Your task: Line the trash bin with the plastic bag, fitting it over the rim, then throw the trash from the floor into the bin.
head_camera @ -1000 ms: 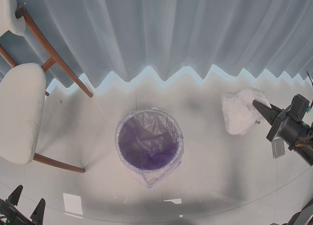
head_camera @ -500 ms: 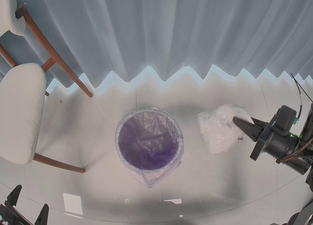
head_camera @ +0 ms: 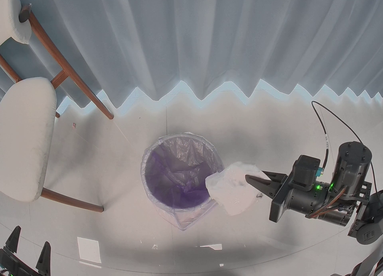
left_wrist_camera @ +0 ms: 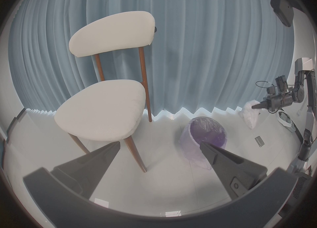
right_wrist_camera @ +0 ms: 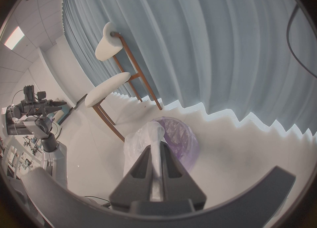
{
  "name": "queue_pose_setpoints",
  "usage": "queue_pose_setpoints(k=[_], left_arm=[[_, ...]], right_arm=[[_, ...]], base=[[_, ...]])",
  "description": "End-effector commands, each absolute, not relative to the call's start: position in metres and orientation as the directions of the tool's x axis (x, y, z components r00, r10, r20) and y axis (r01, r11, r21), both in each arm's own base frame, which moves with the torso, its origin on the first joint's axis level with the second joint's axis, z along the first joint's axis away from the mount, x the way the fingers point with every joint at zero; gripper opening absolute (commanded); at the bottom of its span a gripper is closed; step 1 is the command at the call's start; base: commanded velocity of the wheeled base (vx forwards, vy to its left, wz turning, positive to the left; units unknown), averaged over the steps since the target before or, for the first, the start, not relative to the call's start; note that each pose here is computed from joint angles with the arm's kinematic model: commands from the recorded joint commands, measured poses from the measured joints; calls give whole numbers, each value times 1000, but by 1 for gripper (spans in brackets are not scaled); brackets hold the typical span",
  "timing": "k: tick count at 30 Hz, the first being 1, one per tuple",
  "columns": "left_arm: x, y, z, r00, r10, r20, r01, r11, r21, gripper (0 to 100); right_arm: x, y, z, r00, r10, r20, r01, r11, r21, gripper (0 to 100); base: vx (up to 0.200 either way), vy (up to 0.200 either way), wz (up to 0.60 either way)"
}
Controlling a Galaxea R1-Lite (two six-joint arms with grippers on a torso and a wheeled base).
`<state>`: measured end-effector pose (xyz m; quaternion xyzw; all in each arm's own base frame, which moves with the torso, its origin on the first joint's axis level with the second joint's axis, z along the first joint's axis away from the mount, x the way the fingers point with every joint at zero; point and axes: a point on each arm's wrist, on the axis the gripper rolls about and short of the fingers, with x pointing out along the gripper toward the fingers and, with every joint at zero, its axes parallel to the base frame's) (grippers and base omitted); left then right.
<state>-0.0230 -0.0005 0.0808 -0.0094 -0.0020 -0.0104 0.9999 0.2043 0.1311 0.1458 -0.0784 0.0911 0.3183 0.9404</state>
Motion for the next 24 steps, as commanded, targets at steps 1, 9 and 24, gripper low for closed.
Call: queue_pose_setpoints(k=[1, 9, 24], left_arm=[[-23, -1, 76, 1000, -23, 2, 23, 1000, -18, 100], [-23, -1, 76, 1000, -25, 2, 25, 1000, -20, 100], [-23, -1, 76, 1000, -25, 2, 25, 999, -21, 100]], right_arm=[[221, 145, 127, 758, 587, -285, -629, 773, -84, 0], [239, 177, 102, 707, 618, -343, -677, 732, -77, 0], [282, 214, 81, 724, 609, -325, -663, 743, -85, 0]], base=[[0, 0, 0], [0, 0, 0], [0, 0, 0]])
